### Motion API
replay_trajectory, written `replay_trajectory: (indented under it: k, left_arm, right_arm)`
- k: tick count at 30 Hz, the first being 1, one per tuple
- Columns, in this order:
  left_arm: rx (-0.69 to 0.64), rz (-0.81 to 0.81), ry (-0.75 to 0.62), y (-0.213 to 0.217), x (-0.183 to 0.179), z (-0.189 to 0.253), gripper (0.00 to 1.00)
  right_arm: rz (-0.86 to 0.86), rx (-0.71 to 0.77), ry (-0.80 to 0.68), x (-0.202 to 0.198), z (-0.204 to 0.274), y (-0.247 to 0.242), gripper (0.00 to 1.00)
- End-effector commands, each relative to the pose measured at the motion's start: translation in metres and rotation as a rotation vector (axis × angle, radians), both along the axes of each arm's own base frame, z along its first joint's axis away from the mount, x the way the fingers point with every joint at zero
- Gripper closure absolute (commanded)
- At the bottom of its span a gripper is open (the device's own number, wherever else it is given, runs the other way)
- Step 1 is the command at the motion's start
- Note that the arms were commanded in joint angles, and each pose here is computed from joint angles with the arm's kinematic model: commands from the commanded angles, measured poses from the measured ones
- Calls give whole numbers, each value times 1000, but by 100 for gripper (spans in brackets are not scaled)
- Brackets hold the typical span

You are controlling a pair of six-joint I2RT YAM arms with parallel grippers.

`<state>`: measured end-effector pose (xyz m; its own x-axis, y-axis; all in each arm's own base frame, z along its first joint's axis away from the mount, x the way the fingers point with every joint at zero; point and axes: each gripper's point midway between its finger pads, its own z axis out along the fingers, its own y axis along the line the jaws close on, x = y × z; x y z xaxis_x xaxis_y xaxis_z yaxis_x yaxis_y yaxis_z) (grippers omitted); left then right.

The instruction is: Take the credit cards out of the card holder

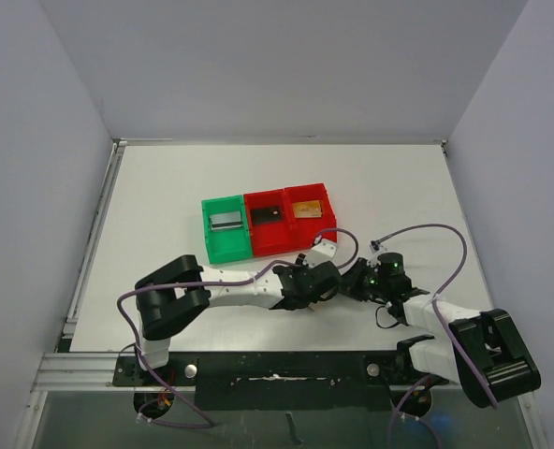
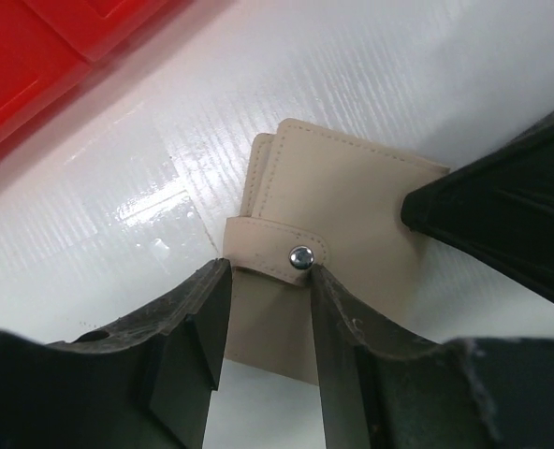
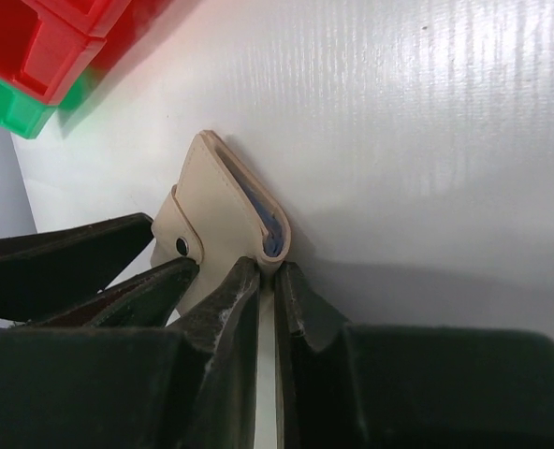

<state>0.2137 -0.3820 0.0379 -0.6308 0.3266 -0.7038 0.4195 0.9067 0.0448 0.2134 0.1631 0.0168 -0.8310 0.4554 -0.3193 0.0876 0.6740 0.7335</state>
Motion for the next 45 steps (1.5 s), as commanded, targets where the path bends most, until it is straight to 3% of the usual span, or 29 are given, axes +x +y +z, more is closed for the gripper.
replay_trajectory:
  k: [1, 5, 12, 26, 29, 33, 40, 45]
  left_arm:
    - [-8, 129, -116, 18, 22, 27, 62]
    - [-35, 136, -124, 19, 24, 36, 56]
    - [-71, -59, -48, -4, 6, 31, 46]
    - [5, -173, 33, -21, -3, 2, 44]
    - [59, -123, 16, -8, 4, -4, 45]
    - [154, 0, -26, 25, 18, -6, 56]
    - [54, 127, -53, 52, 38, 15, 59]
    - [58, 156, -65, 60, 42, 19, 60]
  right_arm:
    - [106, -32, -4, -11, 0, 7, 100]
    - [108, -43, -5, -12, 0, 7, 100]
    - [78, -41, -21, -5, 7, 6, 100]
    - [68, -35, -26, -5, 8, 6, 100]
    - [72, -33, -27, -5, 9, 6, 100]
    - [74, -39, -28, -5, 9, 5, 100]
    - [85, -53, -22, -7, 5, 4, 100]
    - [88, -58, -23, -7, 5, 4, 100]
